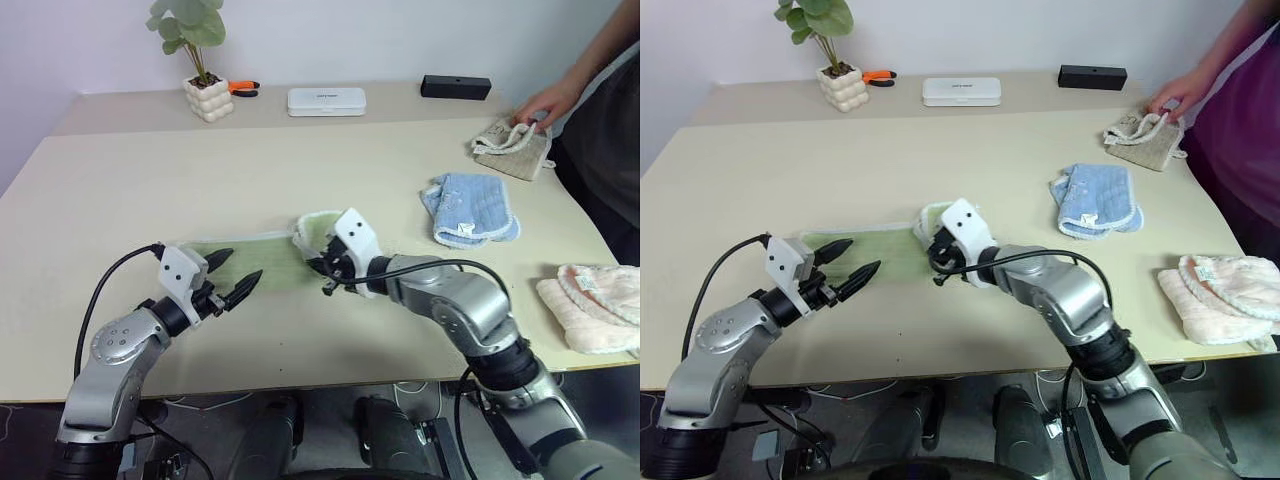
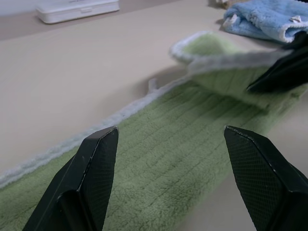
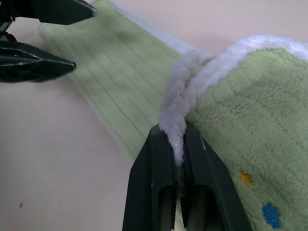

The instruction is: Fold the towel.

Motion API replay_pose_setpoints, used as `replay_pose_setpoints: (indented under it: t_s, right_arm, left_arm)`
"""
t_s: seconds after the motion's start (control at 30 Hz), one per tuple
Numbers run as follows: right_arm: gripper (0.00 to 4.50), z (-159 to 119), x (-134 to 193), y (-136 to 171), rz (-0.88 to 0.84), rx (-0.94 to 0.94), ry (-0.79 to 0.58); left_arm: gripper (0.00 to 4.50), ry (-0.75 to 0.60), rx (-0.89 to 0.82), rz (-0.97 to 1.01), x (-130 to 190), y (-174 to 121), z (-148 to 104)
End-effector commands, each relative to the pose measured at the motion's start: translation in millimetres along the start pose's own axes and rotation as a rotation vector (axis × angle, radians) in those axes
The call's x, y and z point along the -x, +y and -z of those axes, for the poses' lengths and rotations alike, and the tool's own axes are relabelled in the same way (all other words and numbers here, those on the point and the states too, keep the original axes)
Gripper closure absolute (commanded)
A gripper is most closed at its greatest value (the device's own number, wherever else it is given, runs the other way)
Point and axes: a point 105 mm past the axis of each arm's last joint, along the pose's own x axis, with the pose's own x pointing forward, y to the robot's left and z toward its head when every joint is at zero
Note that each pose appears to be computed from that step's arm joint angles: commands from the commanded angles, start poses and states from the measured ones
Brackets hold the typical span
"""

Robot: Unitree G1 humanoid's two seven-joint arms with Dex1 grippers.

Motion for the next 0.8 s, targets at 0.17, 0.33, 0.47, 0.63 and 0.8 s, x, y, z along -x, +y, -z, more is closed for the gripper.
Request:
replay_pose_setpoints:
  t_s: [0.17,0.33,0.47,0.63,0.8]
  right_arm:
    - [1.68,-26,14,6,-0.085,0.065,-0.123]
    - [1.57,-41,34,-21,-0.027,0.032,-0.215]
    - [3.34,-36,30,-44,0.057,0.061,-0.203]
    - [4.43,-12,-1,-44,0.062,0.149,-0.131]
    - [4.43,24,-28,-19,-0.028,0.231,-0.044]
  left_arm:
    - [0.92,-0.019,-0.024,-0.035,8,1,-9]
    - [0.92,-0.016,-0.016,-0.052,10,5,-8]
    - [0.92,-0.017,-0.012,-0.058,10,6,-7]
    - [0.92,-0.022,-0.006,-0.073,10,6,-7]
    - [0.92,-0.017,0.006,-0.127,21,10,-7]
